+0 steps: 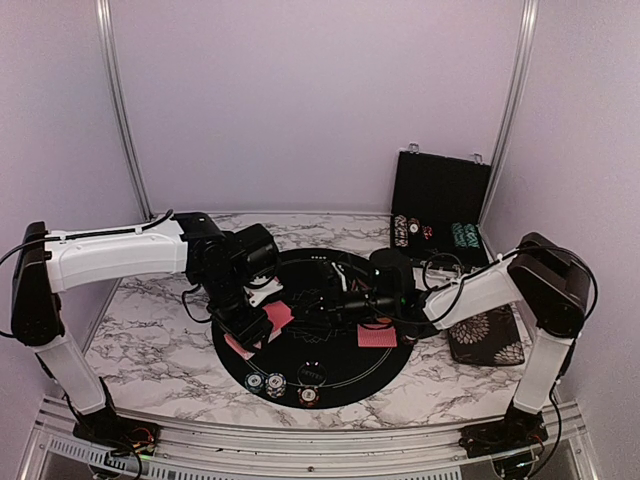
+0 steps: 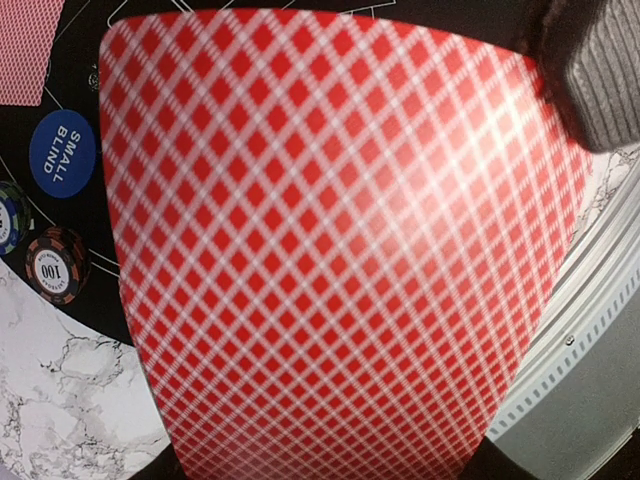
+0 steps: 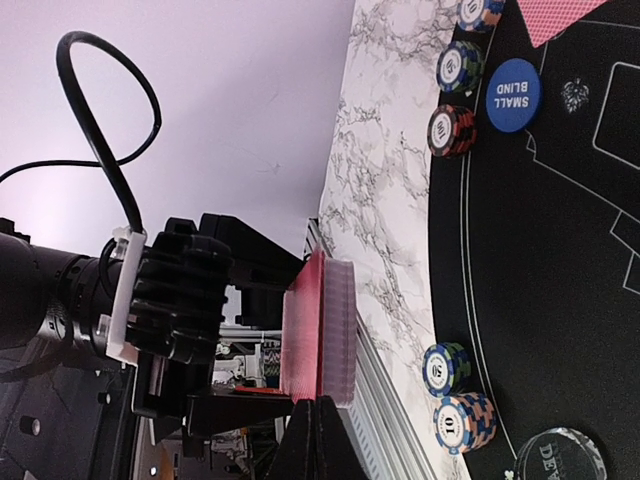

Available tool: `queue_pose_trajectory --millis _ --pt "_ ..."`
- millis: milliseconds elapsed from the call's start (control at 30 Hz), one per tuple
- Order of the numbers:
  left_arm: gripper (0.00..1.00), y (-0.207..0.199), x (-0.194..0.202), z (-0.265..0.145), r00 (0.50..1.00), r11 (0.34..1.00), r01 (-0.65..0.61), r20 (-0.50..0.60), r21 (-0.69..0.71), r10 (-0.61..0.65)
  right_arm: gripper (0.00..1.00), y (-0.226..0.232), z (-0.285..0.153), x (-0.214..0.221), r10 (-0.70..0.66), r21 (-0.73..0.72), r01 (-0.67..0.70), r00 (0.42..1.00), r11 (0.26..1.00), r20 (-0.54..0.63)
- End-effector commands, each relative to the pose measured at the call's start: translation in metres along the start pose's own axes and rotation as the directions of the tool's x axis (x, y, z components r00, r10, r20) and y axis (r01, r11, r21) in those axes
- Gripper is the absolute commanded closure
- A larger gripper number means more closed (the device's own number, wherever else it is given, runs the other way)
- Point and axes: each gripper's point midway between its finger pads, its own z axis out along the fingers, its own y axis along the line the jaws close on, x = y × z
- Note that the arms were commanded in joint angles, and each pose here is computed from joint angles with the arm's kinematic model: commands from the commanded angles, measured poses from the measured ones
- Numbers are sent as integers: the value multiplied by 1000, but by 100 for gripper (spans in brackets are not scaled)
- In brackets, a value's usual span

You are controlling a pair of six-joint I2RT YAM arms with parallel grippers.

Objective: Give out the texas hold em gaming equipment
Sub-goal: Pick up the poker card from the face-down deck piles.

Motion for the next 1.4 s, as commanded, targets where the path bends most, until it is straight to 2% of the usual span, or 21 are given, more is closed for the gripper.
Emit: queue_pose_trajectory --millis 0,967,1367 --pt "48 3 2 -10 1000 1000 4 29 -3 -4 100 19 -10 -6 -22 -46 22 1000 999 21" --pt "48 12 4 -7 999 999 34 40 -15 -33 100 29 -57 -14 -11 -67 17 996 998 83" --pt "48 18 5 -5 998 999 48 40 -18 -47 100 23 -85 -11 -2 -35 6 993 999 120"
